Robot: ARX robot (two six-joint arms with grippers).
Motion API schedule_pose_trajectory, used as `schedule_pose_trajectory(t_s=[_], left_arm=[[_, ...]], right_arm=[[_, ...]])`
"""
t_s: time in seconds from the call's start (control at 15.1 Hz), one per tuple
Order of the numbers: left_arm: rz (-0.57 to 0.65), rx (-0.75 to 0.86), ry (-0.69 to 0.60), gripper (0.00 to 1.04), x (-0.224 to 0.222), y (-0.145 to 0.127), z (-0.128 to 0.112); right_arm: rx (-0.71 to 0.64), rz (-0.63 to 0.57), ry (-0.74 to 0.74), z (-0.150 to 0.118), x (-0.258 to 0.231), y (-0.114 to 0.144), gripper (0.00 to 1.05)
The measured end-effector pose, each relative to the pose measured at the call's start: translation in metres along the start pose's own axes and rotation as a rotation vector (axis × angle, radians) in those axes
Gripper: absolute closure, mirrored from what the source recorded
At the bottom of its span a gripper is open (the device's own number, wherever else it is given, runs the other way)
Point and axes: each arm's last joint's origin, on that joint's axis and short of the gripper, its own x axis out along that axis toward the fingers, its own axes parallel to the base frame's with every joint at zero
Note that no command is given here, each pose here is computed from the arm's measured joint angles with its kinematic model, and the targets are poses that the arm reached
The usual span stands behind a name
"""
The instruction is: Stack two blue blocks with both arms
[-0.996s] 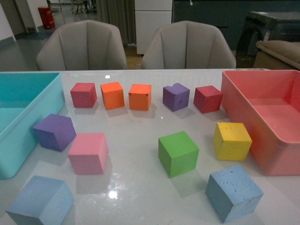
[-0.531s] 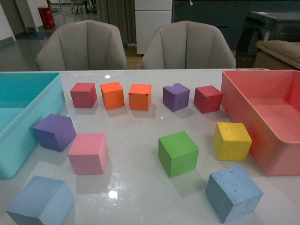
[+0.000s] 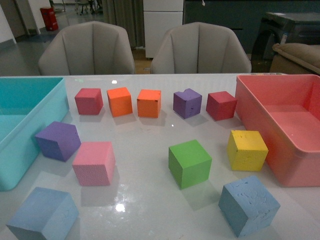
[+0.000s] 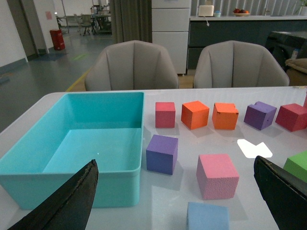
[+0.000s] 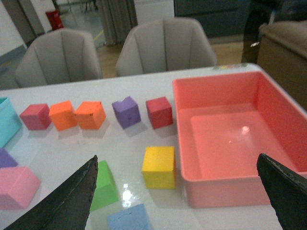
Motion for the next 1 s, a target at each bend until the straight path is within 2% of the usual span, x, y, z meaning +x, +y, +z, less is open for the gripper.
schedule_pose_trajectory(t_s=[0.07,0.13,0.4,1.0], left_arm=[[0.0,0.0,0.0,0.07,0.0,0.0,0.0],[0.0,0.0,0.0,0.07,0.0,0.0,0.0],[0.0,0.0,0.0,0.07,0.0,0.0,0.0],[0.0,0.0,0.0,0.07,0.0,0.0,0.0]], right_arm=[[0.024,0.046,0.112,-0.01,0.026,0.008,0.06],[0.055,0.061,0.272,-0.032,0.051,0.013,0.06],[0.038,0.064,0.529,-0.084,0.088,0.022,0.06],[-0.126,0.165,0.632,-0.11,0.124,0.042,0.06]])
